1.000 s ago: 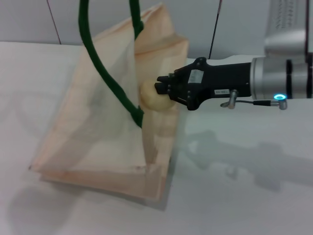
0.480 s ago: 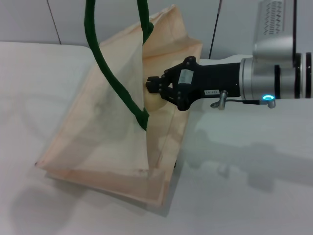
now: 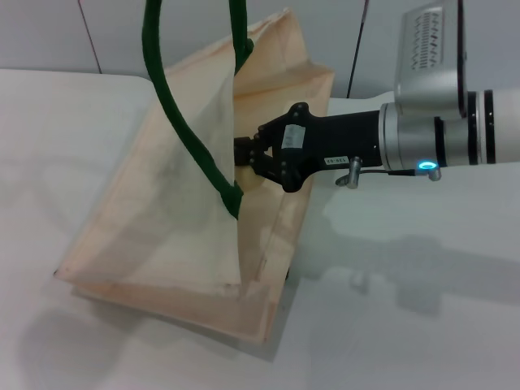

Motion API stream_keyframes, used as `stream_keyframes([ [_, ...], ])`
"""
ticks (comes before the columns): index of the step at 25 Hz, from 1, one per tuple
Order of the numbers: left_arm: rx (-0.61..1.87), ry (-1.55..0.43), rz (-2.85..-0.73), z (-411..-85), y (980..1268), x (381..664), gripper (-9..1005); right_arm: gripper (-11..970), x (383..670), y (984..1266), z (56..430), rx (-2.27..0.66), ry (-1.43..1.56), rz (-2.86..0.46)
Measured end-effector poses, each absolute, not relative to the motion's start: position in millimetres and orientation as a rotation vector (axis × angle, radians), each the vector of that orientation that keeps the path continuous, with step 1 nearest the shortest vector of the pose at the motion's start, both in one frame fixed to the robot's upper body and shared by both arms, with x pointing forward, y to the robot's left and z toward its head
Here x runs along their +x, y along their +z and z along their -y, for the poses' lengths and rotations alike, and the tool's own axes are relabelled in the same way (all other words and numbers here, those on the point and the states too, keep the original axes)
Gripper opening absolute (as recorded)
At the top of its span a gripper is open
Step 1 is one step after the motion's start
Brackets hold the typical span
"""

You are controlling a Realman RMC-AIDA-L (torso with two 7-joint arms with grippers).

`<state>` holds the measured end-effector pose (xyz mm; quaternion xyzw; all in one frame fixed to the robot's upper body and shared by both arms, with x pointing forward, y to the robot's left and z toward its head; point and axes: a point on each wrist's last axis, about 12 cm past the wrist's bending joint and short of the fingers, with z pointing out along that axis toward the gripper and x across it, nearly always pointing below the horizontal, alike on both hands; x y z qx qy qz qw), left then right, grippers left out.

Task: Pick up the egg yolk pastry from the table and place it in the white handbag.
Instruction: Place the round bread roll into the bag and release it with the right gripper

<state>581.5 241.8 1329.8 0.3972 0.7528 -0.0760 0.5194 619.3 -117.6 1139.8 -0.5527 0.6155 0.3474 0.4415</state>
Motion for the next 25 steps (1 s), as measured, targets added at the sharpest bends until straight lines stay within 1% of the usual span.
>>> stream_keyframes([
  [4, 0.954, -0.183, -1.803, -241.1, 1330.5, 581.7, 176, 52, 619.9, 1139.9, 117.8, -1.356, 0.868, -1.531],
  [9, 0.954, -0.183, -1.803, -241.1, 1330.5, 581.7, 178, 270, 621.6, 1139.5, 118.8, -1.342, 0.859, -1.539],
  [17, 0.95, -0.175, -1.809, -242.5, 1329.6, 581.9, 180, 442, 622.7, 1139.8, 119.7, -1.324, 0.861, -1.551],
  [20, 0.945, -0.172, -1.815, -244.6, 1328.2, 581.8, 180, 506, 624.7, 1139.0, 125.7, -1.285, 0.855, -1.569],
  [22, 0.938, -0.173, -1.82, -246.4, 1327.5, 582.0, 181, 601, 625.7, 1138.9, 129.7, -1.264, 0.854, -1.577],
  [25, 0.929, -0.174, -1.825, -248.0, 1326.7, 582.7, 182, 599, 626.4, 1138.9, 133.6, -1.244, 0.854, -1.583],
])
